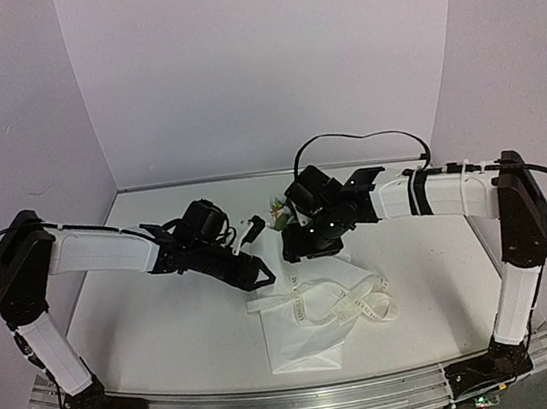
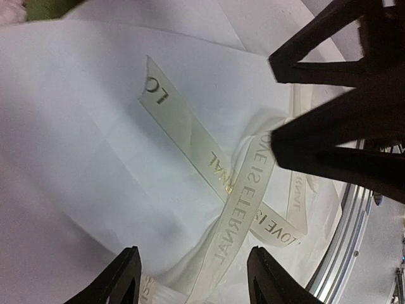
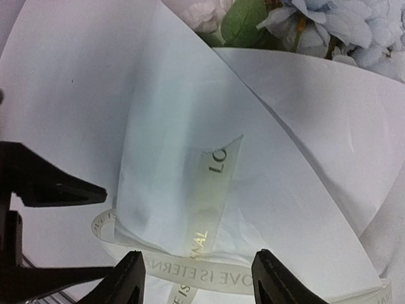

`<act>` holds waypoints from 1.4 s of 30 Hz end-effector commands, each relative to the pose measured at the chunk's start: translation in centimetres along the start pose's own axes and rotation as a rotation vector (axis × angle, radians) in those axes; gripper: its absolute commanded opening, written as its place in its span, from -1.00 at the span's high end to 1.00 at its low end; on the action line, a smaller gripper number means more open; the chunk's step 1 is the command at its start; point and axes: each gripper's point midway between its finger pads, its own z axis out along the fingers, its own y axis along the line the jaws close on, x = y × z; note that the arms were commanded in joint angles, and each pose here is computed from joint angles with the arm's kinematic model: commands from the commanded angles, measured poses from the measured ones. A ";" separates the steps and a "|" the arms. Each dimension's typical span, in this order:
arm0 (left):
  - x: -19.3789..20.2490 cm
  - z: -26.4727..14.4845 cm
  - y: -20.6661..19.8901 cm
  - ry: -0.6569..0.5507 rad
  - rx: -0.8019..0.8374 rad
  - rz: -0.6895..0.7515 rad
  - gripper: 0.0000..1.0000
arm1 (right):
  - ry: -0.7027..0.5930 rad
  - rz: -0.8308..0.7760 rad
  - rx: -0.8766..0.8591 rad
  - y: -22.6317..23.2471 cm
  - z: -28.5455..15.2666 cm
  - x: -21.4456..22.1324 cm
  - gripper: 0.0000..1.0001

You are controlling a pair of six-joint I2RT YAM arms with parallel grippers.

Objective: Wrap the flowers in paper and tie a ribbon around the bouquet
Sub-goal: Cross the ribbon over the folded bouquet, then pick up the left side of the ribbon from the center of the board.

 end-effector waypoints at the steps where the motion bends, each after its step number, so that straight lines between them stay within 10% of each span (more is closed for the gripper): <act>1: -4.8 -6.7 1.9 -0.294 -0.232 -0.138 -0.35 | 0.012 0.007 0.112 -1.0 1.2 -1.1 -0.18; 8: -3.3 -12.7 5.4 -0.447 -0.354 -0.375 -0.46 | 0.017 -0.022 0.256 -1.9 2.6 -0.7 -0.18; 21: -2.9 -14.9 4.8 -0.489 -0.337 -0.376 -0.50 | 0.037 -0.044 0.390 -1.3 5.4 0.4 -0.14; 36: -3.9 -14.8 3.5 -0.499 -0.254 -0.371 -0.48 | 0.015 -0.049 0.391 -0.9 5.7 -0.5 0.97; 42: -4.3 -12.8 1.4 -0.458 -0.110 -0.299 -0.46 | 0.038 0.000 0.208 1.6 2.8 -1.6 1.00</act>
